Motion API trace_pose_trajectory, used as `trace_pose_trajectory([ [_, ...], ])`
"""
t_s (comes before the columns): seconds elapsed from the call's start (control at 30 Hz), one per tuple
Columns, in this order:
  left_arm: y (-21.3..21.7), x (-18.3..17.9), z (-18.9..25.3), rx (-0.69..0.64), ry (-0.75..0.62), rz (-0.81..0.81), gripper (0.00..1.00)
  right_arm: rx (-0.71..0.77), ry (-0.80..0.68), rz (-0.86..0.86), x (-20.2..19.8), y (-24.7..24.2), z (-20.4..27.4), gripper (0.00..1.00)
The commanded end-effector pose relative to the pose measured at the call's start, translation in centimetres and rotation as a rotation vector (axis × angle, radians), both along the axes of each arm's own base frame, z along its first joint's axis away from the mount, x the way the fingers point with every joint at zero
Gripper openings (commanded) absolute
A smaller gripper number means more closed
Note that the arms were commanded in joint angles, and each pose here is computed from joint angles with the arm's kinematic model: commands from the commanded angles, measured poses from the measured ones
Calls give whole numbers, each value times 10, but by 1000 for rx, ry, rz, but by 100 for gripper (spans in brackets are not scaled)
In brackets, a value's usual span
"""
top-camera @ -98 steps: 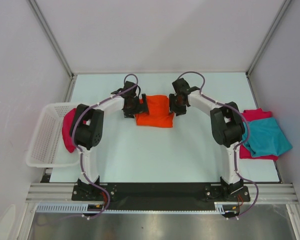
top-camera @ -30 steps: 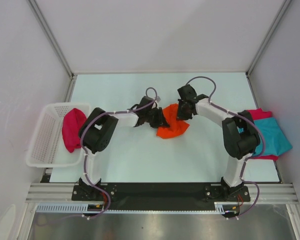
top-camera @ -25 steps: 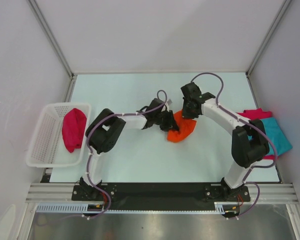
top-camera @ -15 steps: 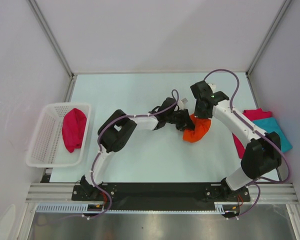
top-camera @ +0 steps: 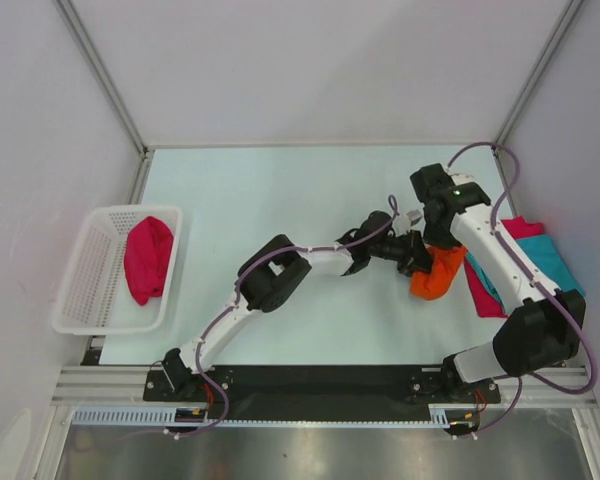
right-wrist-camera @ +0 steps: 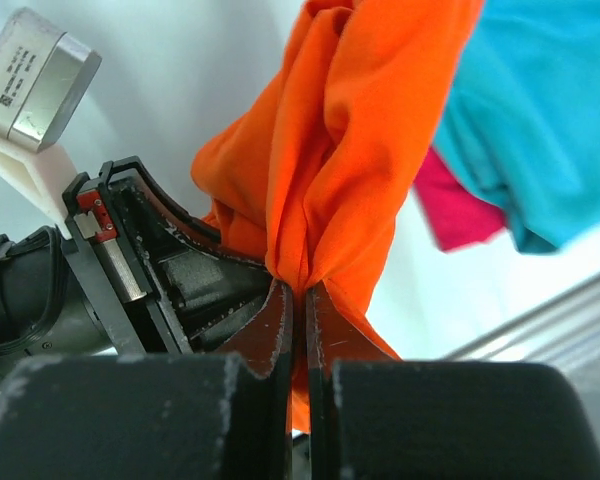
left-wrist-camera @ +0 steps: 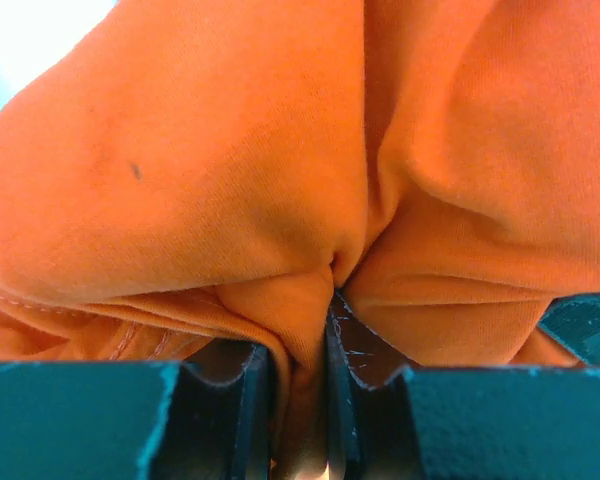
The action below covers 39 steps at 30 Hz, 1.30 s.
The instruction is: Fold and stack the t-shirts
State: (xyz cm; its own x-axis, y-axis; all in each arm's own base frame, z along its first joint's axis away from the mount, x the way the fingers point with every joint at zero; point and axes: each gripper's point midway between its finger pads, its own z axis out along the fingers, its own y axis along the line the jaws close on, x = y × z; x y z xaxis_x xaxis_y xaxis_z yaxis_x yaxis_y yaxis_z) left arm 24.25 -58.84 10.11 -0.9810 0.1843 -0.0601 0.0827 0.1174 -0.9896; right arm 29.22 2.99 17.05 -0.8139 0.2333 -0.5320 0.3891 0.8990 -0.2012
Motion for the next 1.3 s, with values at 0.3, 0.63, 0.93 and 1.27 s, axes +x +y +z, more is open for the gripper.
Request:
trace_pose_trajectory([
  [0.3, -48, -31, 70, -263, -39, -86, 10, -34, -4, -244, -54, -76, 21, 0],
  [0.63, -69, -4, 41, 5, -385, 46, 1, -29, 53, -297, -65, -112, 14, 0],
  [0.93, -65, 14, 12, 165, -491, 70, 0, -18, 29, -321, -57, -120, 21, 0],
  [1.27, -76, -10, -10, 162, -434, 17, 0, -34, 5, -406, -41, -144, 20, 0],
])
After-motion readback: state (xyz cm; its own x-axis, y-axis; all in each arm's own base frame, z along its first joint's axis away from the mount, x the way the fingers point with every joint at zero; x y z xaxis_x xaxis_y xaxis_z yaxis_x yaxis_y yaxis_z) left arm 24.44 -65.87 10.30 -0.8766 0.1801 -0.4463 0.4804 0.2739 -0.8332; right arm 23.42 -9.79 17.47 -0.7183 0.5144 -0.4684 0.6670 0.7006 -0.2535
